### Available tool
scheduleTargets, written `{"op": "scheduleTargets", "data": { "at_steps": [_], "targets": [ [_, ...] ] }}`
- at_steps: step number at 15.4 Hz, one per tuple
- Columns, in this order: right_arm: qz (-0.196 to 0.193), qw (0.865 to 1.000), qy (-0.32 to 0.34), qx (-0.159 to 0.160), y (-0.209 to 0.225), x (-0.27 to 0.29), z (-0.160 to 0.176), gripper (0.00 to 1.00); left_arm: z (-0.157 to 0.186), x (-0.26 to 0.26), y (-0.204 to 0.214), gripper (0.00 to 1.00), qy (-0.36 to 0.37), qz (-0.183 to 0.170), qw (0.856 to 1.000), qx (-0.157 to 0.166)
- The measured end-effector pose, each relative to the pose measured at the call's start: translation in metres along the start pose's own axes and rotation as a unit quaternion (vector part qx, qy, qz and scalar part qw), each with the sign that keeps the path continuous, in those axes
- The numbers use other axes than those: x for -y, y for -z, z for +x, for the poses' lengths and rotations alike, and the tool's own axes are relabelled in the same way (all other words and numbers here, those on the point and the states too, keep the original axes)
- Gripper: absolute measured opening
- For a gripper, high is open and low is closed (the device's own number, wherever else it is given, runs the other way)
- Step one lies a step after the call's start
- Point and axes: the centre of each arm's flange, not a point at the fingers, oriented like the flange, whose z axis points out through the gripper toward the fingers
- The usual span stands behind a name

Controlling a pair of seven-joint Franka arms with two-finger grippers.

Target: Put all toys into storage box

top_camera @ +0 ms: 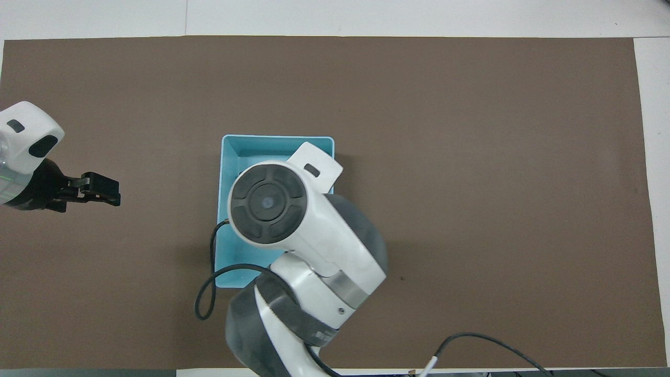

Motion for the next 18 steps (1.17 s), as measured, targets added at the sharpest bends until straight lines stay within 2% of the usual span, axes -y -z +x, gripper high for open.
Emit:
{"op": "scheduleTargets", "data": {
  "at_steps": [2, 4, 6, 10, 11, 12, 15, 18],
  "targets": [
    [-0.003, 1.000, 0.008, -0.017, -0.041, 0.045, -0.005, 0.34, 0.000, 0.012, 0.000, 1.00, -0.012, -0.002, 1.000, 0.000],
    [-0.006, 1.000, 0.016, -0.024, -0.078, 0.063, -0.006, 0.34, 0.002, 0.015, 0.003, 1.00, -0.015, -0.003, 1.000, -0.003],
    [-0.012, 1.000, 0.012, -0.020, -0.090, 0.060, -0.002, 0.49, 0.013, 0.014, 0.010, 1.00, -0.017, -0.003, 1.000, -0.009],
    [-0.017, 1.000, -0.012, -0.022, -0.066, 0.044, 0.010, 0.89, 0.044, 0.012, 0.013, 1.00, -0.021, -0.004, 1.000, -0.005],
    [-0.018, 0.999, -0.024, -0.027, -0.053, 0.032, 0.018, 0.98, 0.046, 0.010, 0.012, 1.00, -0.023, -0.004, 1.000, 0.000],
    [-0.020, 0.998, -0.041, -0.031, -0.035, 0.011, 0.030, 1.00, 0.044, 0.008, 0.011, 1.00, -0.024, -0.004, 1.000, 0.006],
    [-0.023, 0.995, -0.083, -0.044, 0.032, -0.087, 0.073, 1.00, 0.040, 0.006, 0.016, 1.00, -0.027, -0.003, 1.000, 0.009],
    [-0.024, 0.994, -0.082, -0.062, 0.083, -0.204, 0.107, 1.00, 0.033, 0.002, 0.022, 1.00, -0.031, -0.002, 0.999, 0.012]
  ]
}}
